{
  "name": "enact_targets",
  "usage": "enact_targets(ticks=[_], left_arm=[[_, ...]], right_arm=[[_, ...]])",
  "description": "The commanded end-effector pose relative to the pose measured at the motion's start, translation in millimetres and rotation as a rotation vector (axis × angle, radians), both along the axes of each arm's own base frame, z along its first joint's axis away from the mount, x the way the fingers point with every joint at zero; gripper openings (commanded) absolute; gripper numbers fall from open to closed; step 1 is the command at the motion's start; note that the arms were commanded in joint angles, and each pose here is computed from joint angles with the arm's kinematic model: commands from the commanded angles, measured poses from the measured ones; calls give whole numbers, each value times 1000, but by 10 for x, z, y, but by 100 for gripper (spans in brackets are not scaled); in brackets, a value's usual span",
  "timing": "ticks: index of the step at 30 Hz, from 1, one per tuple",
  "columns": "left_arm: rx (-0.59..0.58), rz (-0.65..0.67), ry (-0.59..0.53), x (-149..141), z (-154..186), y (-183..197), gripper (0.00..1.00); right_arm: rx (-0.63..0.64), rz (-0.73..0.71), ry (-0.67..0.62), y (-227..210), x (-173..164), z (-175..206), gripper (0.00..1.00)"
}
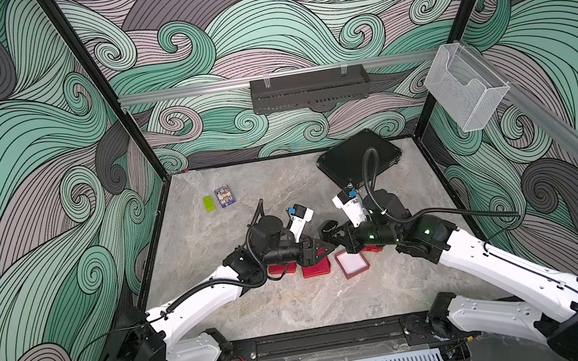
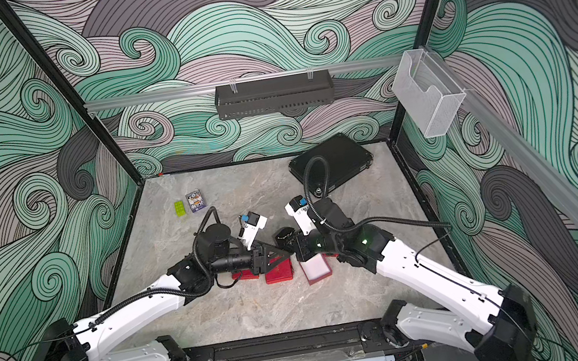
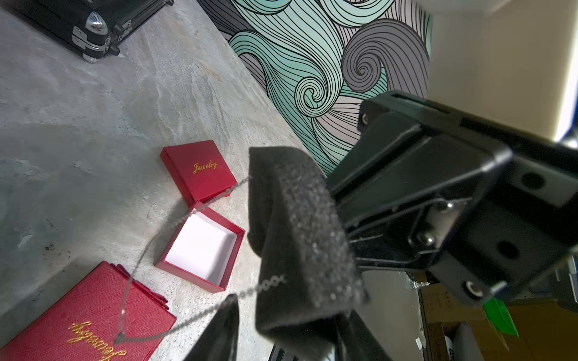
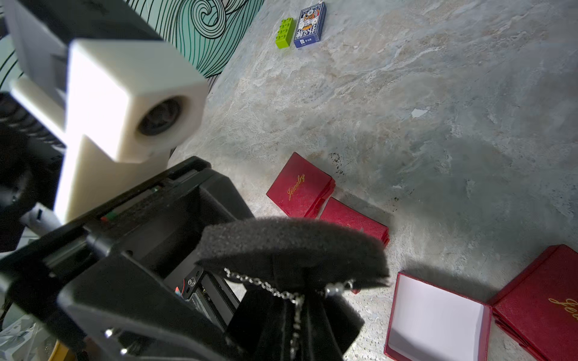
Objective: Take the necklace out of the lift-off lid jewelry box
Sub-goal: Take out the inner lining from the jewelry box, then pick up the necklace from the inner lining.
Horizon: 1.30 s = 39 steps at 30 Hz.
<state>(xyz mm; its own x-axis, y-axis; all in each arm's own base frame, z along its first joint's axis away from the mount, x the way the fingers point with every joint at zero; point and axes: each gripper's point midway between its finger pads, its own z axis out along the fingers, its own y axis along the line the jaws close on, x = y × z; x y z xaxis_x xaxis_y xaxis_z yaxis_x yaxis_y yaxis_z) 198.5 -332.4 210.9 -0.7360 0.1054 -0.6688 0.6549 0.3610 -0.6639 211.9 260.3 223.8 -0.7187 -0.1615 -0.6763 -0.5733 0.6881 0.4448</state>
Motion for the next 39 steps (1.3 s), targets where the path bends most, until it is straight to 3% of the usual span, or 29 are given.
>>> enact_targets(ticks=[1, 8, 17, 25, 39], left_arm=[[-37, 8, -31, 58, 203, -74, 42], [-35, 2, -28, 55, 174, -85, 29], [26, 22, -54, 57, 40, 3, 0], [119, 44, -109, 57, -89, 152, 0], [214, 76, -156, 84, -205, 302, 0]], right_arm=[[29, 12, -10, 28, -35, 47, 5], [32, 13, -15, 26, -37, 43, 7], [3, 17, -43, -49, -64, 43, 11], [-17, 30, -34, -61, -86, -8, 6], [-51, 43, -17, -95, -122, -69, 8]])
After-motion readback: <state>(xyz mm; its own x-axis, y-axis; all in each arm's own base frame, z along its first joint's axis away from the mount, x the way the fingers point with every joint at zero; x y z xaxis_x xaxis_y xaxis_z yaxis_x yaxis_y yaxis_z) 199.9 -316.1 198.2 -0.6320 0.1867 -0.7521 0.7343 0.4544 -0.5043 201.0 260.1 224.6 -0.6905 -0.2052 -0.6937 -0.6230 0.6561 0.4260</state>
